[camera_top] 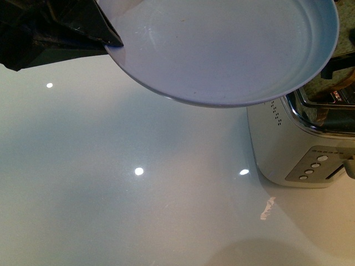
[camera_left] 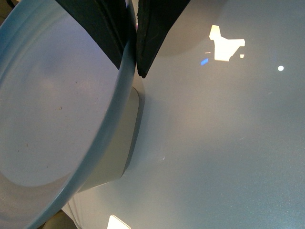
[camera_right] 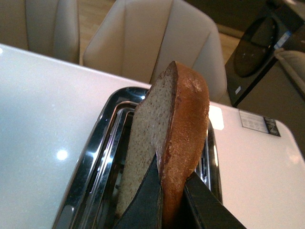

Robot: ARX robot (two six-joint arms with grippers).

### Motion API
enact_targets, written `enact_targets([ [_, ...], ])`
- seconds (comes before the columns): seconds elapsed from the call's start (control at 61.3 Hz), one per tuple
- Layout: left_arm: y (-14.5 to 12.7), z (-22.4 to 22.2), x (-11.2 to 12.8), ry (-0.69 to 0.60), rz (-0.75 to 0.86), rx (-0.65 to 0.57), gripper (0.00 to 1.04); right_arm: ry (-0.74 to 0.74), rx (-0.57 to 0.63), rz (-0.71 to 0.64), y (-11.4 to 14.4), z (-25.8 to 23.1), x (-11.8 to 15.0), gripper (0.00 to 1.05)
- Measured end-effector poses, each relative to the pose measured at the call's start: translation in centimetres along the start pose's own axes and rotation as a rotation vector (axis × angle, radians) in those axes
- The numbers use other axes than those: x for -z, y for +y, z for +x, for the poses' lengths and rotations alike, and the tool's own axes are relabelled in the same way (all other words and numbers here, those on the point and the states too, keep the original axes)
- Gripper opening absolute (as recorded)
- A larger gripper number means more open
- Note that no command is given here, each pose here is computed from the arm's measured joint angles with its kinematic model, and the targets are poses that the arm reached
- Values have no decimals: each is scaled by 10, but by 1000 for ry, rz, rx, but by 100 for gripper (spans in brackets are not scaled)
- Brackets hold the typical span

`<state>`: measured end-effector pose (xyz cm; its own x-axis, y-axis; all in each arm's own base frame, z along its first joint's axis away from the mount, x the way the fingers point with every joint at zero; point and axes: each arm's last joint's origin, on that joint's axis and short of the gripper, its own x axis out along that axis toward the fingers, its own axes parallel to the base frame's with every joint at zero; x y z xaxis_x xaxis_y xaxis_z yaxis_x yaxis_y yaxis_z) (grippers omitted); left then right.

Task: Left arm holds plate, right arm toasts bread

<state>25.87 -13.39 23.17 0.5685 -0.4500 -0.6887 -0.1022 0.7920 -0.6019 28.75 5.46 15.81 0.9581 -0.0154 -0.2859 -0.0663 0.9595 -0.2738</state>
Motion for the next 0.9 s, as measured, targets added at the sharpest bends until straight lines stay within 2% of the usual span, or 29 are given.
enact_targets([
  [0.212,0,0,0,0,0,0,3,77,-19,-10,4,23,-2,3],
  [0.343,0,0,0,0,0,0,3,114,-28,-19,8,30,6,3],
  [0.408,0,0,0,0,0,0,3,120,-26,-17,9,30,10,19],
  [0.62,0,0,0,0,0,0,3,113,-18,23,5,20,17,52],
  [0.734,0,0,0,0,0,0,3,68,17,75,-7,5,12,70],
  [0.898,0,0,0,0,0,0,3,-27,134,117,-31,-30,9,95],
])
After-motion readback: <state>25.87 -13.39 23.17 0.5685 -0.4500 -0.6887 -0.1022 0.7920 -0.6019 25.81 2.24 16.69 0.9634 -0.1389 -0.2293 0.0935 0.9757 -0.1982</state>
